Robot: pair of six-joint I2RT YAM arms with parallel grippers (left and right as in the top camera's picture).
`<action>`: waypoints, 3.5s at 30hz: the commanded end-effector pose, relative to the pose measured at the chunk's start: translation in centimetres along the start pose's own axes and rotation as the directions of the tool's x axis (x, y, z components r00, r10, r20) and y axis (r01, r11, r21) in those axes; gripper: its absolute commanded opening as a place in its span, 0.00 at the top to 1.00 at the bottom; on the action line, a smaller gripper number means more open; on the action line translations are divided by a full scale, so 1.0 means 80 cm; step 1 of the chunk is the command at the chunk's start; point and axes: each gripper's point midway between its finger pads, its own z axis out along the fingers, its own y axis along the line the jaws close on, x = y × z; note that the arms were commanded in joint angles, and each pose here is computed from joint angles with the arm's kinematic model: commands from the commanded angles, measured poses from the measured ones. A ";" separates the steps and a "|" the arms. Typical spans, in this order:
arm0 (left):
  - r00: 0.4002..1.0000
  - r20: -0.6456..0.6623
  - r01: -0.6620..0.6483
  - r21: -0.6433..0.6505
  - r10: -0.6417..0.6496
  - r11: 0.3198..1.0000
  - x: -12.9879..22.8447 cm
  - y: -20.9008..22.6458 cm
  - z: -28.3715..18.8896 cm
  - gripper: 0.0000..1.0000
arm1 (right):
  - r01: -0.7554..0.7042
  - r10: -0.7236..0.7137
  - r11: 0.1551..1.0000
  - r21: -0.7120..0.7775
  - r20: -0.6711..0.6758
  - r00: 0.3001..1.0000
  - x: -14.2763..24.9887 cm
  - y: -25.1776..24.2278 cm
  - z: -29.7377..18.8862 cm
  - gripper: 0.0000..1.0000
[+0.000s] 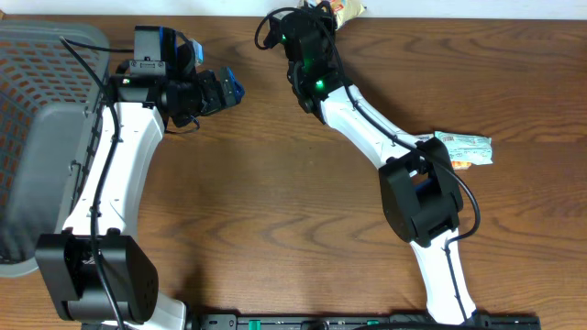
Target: Scan the item barcode
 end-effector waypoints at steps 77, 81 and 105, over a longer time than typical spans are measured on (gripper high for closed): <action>1.000 -0.002 -0.003 -0.008 0.003 1.000 0.000 0.003 0.002 0.02 | -0.931 0.823 -0.168 -0.323 -0.566 0.047 0.390 -0.116 -0.391 0.01; 1.000 -0.002 -0.003 -0.008 0.003 1.000 0.000 0.003 0.002 0.02 | -0.940 0.870 -0.133 -0.314 -0.492 0.041 0.398 -0.131 -0.434 0.01; 1.000 -0.002 -0.003 -0.008 0.003 1.000 0.000 0.003 0.002 0.02 | -0.912 0.983 0.164 -0.376 0.135 0.121 0.369 -0.134 -0.382 0.01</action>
